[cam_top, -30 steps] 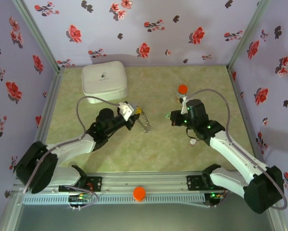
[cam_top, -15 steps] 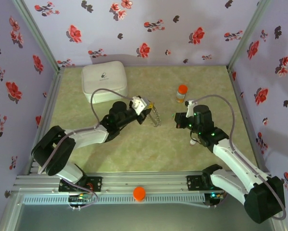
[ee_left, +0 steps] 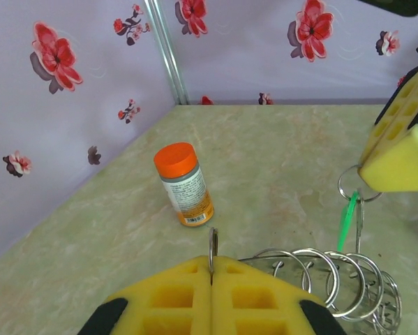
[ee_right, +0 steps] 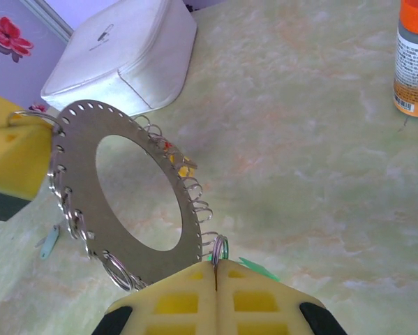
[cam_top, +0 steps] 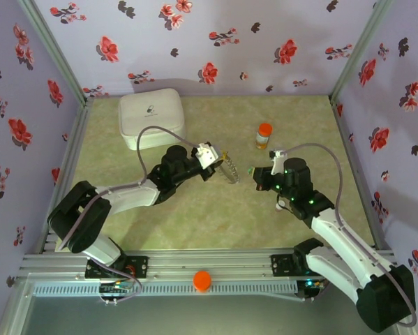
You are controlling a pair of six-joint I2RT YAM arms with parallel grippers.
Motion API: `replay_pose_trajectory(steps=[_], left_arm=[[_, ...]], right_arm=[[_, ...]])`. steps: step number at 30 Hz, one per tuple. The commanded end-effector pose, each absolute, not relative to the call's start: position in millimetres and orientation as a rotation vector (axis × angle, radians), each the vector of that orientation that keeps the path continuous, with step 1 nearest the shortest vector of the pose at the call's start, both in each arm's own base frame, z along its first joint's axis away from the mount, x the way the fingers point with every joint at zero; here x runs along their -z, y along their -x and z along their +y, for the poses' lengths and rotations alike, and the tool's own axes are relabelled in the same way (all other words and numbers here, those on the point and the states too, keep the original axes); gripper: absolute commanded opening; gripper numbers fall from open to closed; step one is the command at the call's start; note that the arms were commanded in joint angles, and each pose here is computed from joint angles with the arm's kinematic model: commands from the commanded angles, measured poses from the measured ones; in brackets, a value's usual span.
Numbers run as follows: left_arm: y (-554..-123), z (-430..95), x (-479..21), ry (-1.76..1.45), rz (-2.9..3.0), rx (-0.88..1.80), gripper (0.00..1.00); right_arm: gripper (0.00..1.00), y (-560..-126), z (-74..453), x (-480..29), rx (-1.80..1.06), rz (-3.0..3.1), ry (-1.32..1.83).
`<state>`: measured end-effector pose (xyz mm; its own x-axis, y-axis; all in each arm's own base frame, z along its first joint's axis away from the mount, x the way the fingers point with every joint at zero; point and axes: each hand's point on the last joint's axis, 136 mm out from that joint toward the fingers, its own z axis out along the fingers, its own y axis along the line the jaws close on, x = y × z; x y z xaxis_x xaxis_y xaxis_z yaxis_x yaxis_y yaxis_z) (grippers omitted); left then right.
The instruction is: Put the keys on the keyring
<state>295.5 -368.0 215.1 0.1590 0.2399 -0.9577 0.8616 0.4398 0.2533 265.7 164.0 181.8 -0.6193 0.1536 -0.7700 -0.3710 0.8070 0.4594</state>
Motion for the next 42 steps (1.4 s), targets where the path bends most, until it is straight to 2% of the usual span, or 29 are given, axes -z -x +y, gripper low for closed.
replay_pose_trajectory(steps=[1, 16, 23, 42], left_arm=[[-286.5, -371.9, -234.0, -1.100, 1.285, 0.590, 0.00], [-265.8, -359.3, -230.8, -1.103, 1.234, 0.602, 0.00], [-253.5, -367.1, -227.2, -1.121, 1.208, 0.674, 0.00], [-227.6, -369.7, -232.9, -1.130, 1.257, 0.893, 0.00]], right_arm=[[0.00, -264.1, 164.4, -190.0, -0.770, 2.087, 0.180], [0.00, -254.7, 179.9, -205.0, -0.857, 2.081, 0.284], [0.00, -248.1, 208.0, -217.8, -0.994, 2.044, 0.412], [0.00, -226.1, 232.5, -230.3, -0.971, 1.997, 0.629]])
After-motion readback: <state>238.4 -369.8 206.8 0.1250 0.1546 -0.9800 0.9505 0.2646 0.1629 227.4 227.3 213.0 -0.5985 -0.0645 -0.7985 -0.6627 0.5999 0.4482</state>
